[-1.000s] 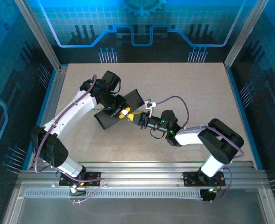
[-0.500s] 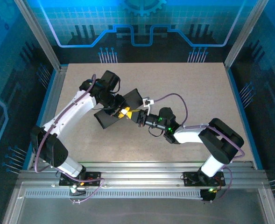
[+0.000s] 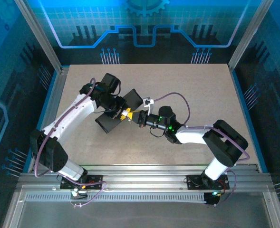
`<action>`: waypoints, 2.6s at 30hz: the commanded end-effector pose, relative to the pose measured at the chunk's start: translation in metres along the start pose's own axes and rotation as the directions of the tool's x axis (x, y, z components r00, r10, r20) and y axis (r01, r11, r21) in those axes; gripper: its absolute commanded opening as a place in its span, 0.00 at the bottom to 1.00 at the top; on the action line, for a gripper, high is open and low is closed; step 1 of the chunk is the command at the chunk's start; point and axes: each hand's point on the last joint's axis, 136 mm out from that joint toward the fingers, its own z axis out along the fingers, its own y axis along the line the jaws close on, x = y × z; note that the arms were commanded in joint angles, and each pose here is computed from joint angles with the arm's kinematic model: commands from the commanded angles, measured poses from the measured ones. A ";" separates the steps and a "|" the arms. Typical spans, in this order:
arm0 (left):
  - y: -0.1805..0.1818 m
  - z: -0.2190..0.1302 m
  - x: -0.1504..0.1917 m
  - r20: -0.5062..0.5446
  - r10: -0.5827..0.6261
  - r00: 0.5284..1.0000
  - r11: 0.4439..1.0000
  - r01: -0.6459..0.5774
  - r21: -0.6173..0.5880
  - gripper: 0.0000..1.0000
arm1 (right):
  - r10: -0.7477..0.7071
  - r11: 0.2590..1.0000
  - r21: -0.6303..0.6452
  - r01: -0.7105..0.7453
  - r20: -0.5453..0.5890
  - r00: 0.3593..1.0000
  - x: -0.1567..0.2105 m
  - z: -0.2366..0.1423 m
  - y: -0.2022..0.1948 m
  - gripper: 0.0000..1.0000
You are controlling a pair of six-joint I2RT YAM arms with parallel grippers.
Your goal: Unlock the padlock with the key
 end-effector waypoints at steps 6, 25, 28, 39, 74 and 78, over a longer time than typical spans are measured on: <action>-0.010 -0.016 0.046 -0.196 -0.044 0.980 0.997 0.055 0.054 0.00 | -0.004 1.000 0.006 0.004 0.057 0.998 -0.031 0.015 0.016 0.09; -0.022 -0.013 0.067 -0.349 -0.058 0.935 0.984 0.112 0.137 0.00 | 0.124 0.988 0.102 -0.116 -0.075 0.989 -0.020 -0.004 0.028 0.13; -0.024 -0.010 0.070 -0.380 -0.052 0.924 0.980 0.120 0.158 0.00 | 0.122 0.986 0.129 -0.108 -0.103 0.987 -0.021 -0.006 0.032 0.14; -0.029 -0.011 0.063 -0.402 -0.048 0.914 0.963 0.148 0.223 0.00 | 0.111 0.972 0.220 -0.082 -0.121 0.986 -0.022 -0.025 0.030 0.22; -0.014 -0.017 0.050 -0.368 -0.070 0.927 0.967 0.153 0.201 0.00 | -0.705 0.606 0.285 0.743 -0.239 0.667 -0.035 -0.136 -0.006 0.35; -0.013 -0.019 0.052 -0.369 -0.064 0.927 0.968 0.147 0.202 0.00 | -0.864 0.449 0.244 0.859 -0.125 0.487 -0.034 -0.131 0.003 0.31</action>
